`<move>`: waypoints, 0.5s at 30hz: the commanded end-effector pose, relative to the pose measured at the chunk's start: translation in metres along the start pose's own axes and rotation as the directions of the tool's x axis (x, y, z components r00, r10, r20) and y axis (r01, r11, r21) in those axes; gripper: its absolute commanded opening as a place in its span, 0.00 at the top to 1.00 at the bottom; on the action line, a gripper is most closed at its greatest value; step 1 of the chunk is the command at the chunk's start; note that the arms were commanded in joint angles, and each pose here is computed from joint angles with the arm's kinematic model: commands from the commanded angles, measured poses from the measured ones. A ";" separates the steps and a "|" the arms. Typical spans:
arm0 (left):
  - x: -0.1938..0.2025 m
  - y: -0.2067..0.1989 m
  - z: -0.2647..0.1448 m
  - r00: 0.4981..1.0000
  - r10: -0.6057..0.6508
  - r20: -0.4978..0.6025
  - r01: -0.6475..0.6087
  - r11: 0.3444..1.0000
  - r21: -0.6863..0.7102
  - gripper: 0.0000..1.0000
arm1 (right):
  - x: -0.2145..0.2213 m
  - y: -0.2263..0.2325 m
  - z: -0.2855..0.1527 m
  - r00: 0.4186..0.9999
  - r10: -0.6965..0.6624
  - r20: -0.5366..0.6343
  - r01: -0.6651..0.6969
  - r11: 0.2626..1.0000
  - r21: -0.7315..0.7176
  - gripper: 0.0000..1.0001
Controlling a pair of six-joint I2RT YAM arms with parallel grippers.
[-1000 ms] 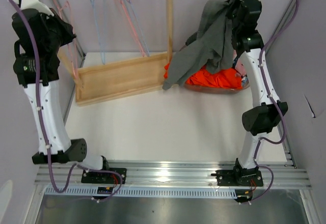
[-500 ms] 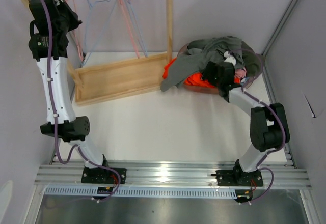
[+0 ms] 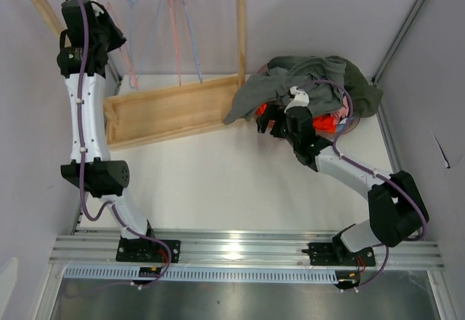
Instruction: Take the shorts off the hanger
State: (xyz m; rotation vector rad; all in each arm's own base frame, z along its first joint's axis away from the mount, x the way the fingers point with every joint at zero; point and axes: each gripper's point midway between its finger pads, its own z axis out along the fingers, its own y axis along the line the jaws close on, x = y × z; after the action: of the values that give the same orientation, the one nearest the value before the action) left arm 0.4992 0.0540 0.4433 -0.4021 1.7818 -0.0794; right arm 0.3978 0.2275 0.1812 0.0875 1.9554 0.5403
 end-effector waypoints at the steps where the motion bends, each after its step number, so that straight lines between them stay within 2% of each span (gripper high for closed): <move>1: -0.008 0.003 -0.015 0.999 0.001 0.038 -0.001 1.000 -0.006 0.63 | -0.019 0.017 -0.024 0.998 -0.003 0.056 0.004 1.000 -0.020 0.00; 3: -0.010 0.003 -0.024 0.999 0.003 0.045 -0.002 1.000 -0.006 0.48 | -0.024 0.021 -0.035 0.998 -0.008 0.066 0.009 1.000 -0.023 0.01; 5: -0.004 0.006 -0.025 0.999 0.003 0.034 -0.003 1.000 -0.011 0.44 | -0.029 0.021 -0.042 0.997 -0.007 0.079 0.008 1.000 -0.016 0.01; 8: -0.008 0.003 -0.039 0.999 -0.001 0.043 0.000 1.000 0.003 0.31 | -0.033 0.022 -0.057 0.996 -0.009 0.085 0.010 1.000 -0.010 0.01; 15: 0.000 -0.003 -0.068 1.000 -0.016 0.021 0.015 0.999 0.042 0.21 | -0.046 0.021 -0.086 0.994 -0.019 0.104 0.017 1.000 0.022 0.00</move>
State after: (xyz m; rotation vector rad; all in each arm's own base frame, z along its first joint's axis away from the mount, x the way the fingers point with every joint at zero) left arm 0.4607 0.0485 0.4258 -0.4087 1.8410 -0.0804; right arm 0.3494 0.2128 0.2457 0.0954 1.8705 0.5207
